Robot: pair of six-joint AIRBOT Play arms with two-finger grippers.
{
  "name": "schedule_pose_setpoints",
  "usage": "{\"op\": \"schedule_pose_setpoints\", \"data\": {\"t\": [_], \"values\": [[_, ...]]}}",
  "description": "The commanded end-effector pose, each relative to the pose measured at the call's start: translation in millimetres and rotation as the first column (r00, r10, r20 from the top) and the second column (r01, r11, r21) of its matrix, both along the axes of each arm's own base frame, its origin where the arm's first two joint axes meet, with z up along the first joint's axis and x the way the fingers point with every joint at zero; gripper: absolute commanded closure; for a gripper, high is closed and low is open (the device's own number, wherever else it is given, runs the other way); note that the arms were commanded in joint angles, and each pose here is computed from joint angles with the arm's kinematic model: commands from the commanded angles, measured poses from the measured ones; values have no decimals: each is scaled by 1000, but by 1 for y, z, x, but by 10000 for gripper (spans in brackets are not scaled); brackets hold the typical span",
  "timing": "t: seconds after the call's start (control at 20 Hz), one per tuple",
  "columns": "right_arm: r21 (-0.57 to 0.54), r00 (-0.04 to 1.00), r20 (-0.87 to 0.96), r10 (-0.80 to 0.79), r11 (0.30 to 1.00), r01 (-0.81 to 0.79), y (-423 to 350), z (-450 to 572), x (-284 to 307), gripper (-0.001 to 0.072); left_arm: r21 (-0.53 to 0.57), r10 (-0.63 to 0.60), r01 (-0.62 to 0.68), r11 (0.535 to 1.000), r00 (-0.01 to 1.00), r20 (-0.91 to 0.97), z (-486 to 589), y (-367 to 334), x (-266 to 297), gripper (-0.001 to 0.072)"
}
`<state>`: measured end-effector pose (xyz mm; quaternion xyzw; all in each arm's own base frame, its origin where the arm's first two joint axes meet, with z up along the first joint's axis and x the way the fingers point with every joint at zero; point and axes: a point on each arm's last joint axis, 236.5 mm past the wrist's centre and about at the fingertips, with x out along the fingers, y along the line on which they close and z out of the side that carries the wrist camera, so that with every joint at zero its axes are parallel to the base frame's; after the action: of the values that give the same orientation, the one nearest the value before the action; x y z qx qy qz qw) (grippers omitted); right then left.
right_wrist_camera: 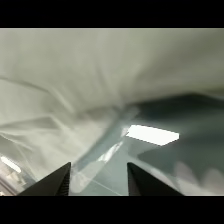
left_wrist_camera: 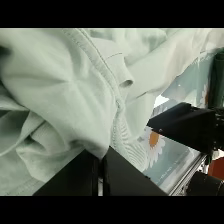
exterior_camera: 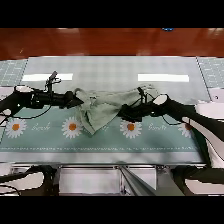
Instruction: Fold the shirts.
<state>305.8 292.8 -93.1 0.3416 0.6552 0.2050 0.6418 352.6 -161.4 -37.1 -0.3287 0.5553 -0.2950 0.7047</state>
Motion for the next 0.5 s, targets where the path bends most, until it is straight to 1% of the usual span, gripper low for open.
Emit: {"op": "schedule_pose_setpoints", "data": {"t": [0.0,0.15,0.2,0.3,0.35,0.4,0.45], "values": [[20,999,-46,6,1000,-5,25,-9,8,301,-4,-6,6,1000,1000,-4,1,-1,-1,679],[30,999,-38,12,999,-11,33,-9,16,302,-4,-6,6,1000,1000,-4,1,-1,-1,679],[39,999,-32,2,999,0,36,-6,21,323,-4,-6,6,1000,1000,-3,1,-1,-1,680],[45,1000,-4,-19,999,19,38,-1,32,481,-4,-6,6,1000,1000,-3,1,-1,-1,680],[48,1000,10,-19,999,19,39,2,36,574,-4,-5,5,1000,1000,-3,1,-1,-1,680],[50,999,40,0,999,-2,40,5,39,690,-4,-5,5,1000,1000,-3,1,-1,-1,680],[55,997,71,23,998,-27,41,10,43,692,-4,-5,5,1000,1000,-3,1,-1,-1,679]]}}
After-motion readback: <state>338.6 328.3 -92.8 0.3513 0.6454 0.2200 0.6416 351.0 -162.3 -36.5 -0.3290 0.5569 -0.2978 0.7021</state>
